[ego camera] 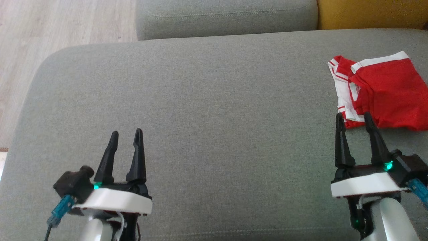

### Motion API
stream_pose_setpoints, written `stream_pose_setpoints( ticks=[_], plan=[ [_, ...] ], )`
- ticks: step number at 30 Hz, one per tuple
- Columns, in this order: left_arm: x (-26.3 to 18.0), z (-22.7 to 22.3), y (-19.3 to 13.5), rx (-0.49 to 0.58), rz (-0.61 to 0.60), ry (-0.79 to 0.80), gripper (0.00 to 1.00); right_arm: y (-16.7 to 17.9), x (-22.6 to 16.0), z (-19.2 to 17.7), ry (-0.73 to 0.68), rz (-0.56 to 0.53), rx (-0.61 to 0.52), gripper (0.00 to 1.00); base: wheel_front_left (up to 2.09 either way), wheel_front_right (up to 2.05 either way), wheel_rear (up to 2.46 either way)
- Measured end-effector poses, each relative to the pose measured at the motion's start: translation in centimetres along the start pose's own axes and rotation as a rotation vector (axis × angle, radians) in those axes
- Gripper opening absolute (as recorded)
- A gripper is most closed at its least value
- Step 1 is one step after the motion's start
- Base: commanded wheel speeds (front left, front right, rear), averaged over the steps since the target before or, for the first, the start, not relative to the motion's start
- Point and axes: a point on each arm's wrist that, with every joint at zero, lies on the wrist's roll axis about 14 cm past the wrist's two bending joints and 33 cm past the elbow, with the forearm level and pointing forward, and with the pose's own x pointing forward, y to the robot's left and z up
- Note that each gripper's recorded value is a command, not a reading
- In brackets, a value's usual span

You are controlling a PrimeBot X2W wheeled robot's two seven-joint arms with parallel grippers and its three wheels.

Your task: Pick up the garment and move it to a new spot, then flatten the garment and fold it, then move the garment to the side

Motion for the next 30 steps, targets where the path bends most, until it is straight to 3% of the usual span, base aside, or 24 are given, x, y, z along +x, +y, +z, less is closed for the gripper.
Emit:
stream_pose_setpoints(
  ticks=[9,10,16,30],
  plan=[
    [0.0,0.0,0.1,0.001,0.005,0.001,1.0,0.0,0.0,-0.1,0.002,0.0,0.008,1.0,0.0,0.0,0.0],
    [0.0,-0.3,0.2,0.003,0.005,0.011,0.0,0.0,-0.1,-0.4,0.013,-0.003,0.01,0.0,0.0,0.0,0.0],
    [-2.2,-3.9,1.5,-0.022,0.059,0.133,0.0,-0.6,-2.3,-4.1,0.134,-0.035,0.043,0.0,0.0,0.0,0.0],
    [-2.2,-4.3,2.2,-0.167,0.104,0.155,0.0,-1.3,-2.3,-4.2,0.142,-0.089,0.213,0.0,0.0,0.0,0.0]
  ],
)
